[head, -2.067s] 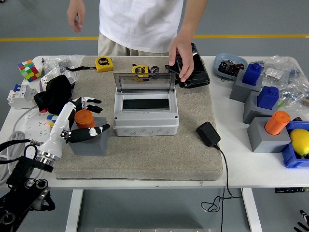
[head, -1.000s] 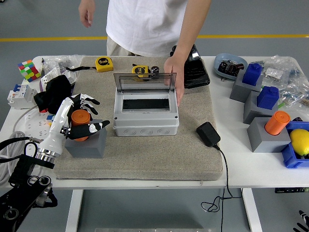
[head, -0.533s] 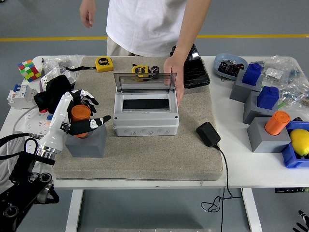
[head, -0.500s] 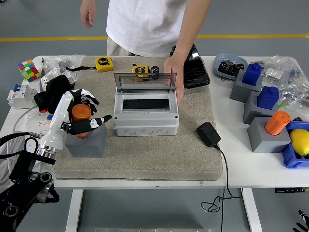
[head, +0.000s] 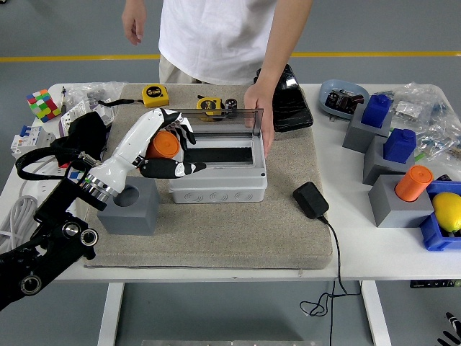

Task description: Fetch the battery,place it into the box,close the lid of the box

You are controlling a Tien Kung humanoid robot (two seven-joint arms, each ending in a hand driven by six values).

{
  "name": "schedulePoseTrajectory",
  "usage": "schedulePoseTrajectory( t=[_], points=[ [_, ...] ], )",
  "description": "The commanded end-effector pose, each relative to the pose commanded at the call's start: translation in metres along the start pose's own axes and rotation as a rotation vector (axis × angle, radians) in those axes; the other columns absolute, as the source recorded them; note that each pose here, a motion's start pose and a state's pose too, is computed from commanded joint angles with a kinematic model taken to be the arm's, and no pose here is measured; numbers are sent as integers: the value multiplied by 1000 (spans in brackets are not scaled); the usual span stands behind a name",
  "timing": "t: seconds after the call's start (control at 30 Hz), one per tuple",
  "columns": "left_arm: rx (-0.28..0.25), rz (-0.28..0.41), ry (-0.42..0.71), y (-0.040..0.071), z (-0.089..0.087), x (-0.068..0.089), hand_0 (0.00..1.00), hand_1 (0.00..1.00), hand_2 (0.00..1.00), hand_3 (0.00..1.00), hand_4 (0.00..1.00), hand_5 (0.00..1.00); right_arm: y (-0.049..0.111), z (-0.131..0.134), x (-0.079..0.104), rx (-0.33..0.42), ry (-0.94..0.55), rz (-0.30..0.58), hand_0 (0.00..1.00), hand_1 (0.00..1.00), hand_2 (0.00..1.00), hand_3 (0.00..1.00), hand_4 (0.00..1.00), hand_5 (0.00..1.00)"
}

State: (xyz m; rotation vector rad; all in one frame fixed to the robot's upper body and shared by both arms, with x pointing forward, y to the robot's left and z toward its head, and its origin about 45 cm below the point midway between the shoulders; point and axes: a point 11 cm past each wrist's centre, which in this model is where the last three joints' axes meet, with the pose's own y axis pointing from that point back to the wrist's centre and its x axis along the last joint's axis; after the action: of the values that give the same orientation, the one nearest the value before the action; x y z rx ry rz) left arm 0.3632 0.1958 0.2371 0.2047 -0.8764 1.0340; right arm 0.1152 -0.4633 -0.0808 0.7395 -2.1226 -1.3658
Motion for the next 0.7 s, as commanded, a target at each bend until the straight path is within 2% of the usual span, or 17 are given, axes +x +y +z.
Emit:
schedulePoseTrajectory(
  t=[0.13, 0.2, 0.33, 0.4, 0.57, 0.6, 0.7],
  points=[
    [-29, -55, -94, -14, 10, -8, 50, 113, 265, 367, 998, 2, 0, 1, 1, -3, 1, 5, 625, 634, 629, 556, 955, 519],
    [-36, -79, -130, -20, 14, -13, 52, 117, 279, 401, 998, 2, 0, 2, 2, -4, 2, 6, 625, 634, 629, 556, 954, 519],
    [-47, -117, -182, -30, 19, -23, 52, 117, 279, 401, 998, 2, 0, 2, 2, -6, 4, 7, 625, 634, 629, 556, 954, 519],
    [-51, -139, -213, -38, 22, -30, 54, 118, 289, 410, 998, 2, 0, 2, 1, -3, 6, 6, 625, 634, 629, 556, 954, 518],
    [-33, -182, -268, -51, 21, -44, 54, 118, 289, 410, 998, 2, 0, 1, 0, -2, 8, 4, 625, 634, 629, 556, 954, 518],
    [-27, -190, -280, -53, 21, -46, 53, 119, 302, 457, 998, 2, 0, 2, 0, -4, 9, 4, 625, 634, 629, 555, 953, 517],
    [-4, -200, -295, -59, 18, -49, 53, 119, 302, 457, 998, 2, 0, 3, 1, -6, 9, 5, 625, 634, 629, 555, 953, 517]
  ],
)
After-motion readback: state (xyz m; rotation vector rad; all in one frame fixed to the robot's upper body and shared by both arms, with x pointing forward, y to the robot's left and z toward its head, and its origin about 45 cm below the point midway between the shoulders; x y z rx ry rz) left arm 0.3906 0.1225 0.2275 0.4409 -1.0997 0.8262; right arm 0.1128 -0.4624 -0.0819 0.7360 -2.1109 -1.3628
